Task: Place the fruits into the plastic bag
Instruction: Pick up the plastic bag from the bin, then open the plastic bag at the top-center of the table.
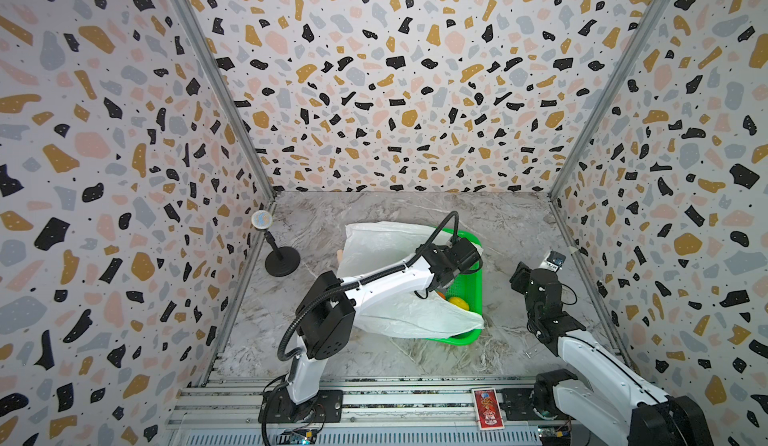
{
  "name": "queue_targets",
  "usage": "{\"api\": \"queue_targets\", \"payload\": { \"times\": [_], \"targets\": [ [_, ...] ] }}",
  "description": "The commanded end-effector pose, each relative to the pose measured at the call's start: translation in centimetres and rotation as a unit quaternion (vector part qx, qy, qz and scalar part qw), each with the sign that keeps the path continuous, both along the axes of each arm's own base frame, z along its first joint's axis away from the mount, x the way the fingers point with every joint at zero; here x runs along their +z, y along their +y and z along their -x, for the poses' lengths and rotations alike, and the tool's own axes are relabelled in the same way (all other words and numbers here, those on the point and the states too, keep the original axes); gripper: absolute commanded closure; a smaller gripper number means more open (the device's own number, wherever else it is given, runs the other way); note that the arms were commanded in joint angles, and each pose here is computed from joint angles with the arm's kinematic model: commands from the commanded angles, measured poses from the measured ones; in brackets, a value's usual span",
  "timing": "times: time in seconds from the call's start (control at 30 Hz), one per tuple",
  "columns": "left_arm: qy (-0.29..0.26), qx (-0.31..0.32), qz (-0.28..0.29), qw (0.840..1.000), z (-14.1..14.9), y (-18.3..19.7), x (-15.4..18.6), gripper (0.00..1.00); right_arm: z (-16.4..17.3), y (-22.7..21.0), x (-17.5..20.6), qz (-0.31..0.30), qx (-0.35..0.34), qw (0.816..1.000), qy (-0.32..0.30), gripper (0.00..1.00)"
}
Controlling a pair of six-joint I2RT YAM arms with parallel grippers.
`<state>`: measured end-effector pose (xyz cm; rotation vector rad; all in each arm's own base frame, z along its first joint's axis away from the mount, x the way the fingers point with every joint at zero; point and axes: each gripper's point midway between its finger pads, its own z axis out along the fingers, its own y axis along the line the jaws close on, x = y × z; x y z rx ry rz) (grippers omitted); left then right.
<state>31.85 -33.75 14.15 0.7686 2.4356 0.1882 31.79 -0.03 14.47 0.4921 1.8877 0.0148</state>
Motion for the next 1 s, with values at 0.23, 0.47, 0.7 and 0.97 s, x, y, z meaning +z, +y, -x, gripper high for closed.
{"api": "queue_targets", "payload": {
  "times": [0.23, 0.47, 0.7, 0.97],
  "targets": [
    [0.0, -0.107, 0.27, 0.957, -2.7, 2.5, 10.5, 1.0, -2.5, 5.5, 4.3, -0.032, 0.126, 0.991, -0.014, 0.34],
    [-0.025, -0.134, 0.383, 0.913, -3.7, 5.8, 13.9, 1.0, -1.4, 12.4, 8.6, -0.077, 0.313, 0.944, -0.067, 0.33],
    [-0.021, -0.14, 0.394, 0.908, -3.8, 6.5, 13.7, 1.0, 1.8, 21.5, 11.5, -0.108, 0.501, 0.855, -0.077, 0.31],
    [-0.028, -0.131, 0.421, 0.897, -4.3, 6.3, 15.1, 1.0, 2.7, 27.6, 11.3, -0.166, 0.57, 0.802, -0.066, 0.31]
  ]
}}
